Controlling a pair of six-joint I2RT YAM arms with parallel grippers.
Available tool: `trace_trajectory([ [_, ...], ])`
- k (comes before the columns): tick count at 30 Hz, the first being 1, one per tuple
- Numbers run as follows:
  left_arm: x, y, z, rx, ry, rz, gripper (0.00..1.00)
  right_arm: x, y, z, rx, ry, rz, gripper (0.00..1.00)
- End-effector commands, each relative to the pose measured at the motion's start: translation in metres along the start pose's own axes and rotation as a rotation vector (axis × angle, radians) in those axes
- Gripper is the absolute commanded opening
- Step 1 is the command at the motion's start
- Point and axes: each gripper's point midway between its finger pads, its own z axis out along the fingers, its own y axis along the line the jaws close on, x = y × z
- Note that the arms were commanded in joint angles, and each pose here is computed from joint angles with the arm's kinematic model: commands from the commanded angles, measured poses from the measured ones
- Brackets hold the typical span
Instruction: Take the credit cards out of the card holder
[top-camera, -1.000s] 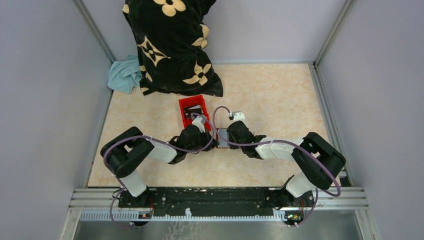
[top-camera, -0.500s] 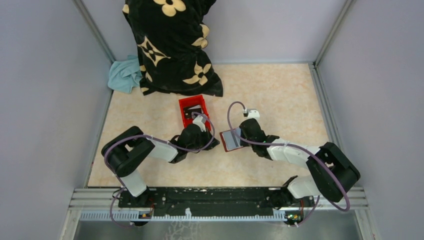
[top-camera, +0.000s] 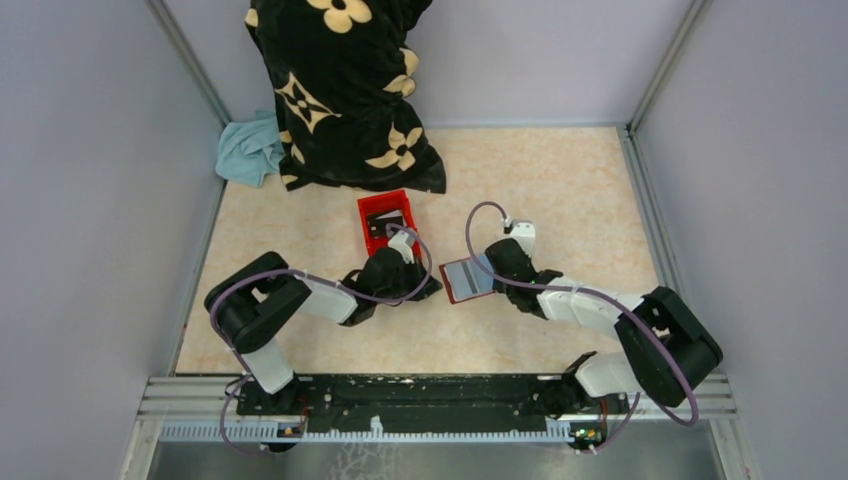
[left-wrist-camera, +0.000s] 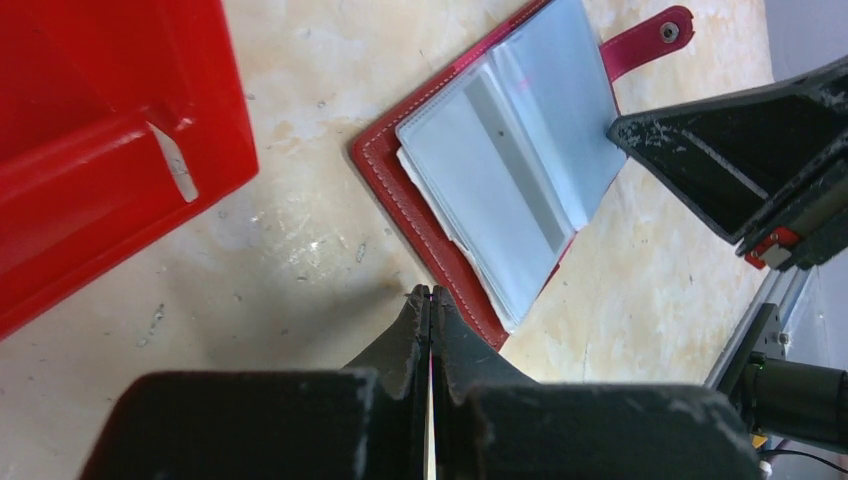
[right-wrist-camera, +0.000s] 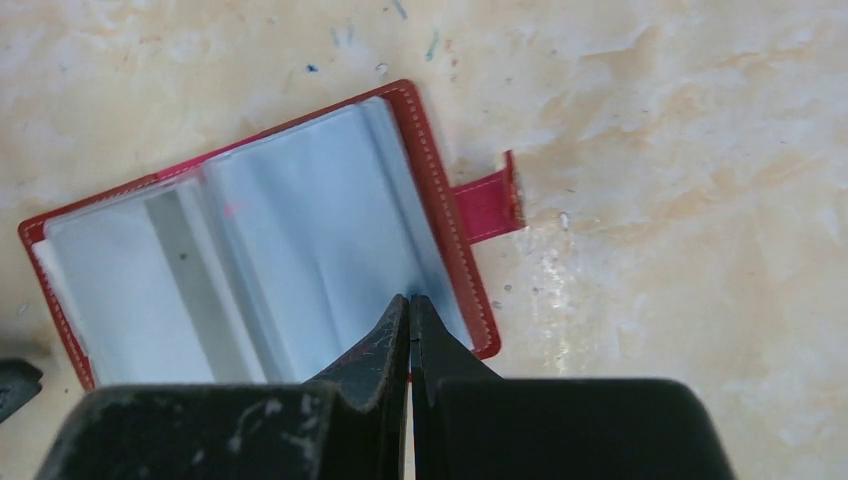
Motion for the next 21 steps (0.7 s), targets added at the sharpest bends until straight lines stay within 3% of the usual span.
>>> trace_trajectory([
  [1, -0.007, -0.023, 0.000, 0.064, -0.016, 0.002, 0.00, -0.020, -0.018, -0.006, 0.084, -0.088, 0.080, 0.00],
  [12, 0.001, -0.028, 0.006, 0.075, 0.008, 0.006, 0.00, -0.014, -0.033, 0.005, 0.125, -0.051, 0.140, 0.00],
  [21, 0.002, -0.023, 0.014, 0.042, 0.035, 0.012, 0.00, 0.018, -0.015, 0.013, 0.022, 0.051, 0.146, 0.00],
])
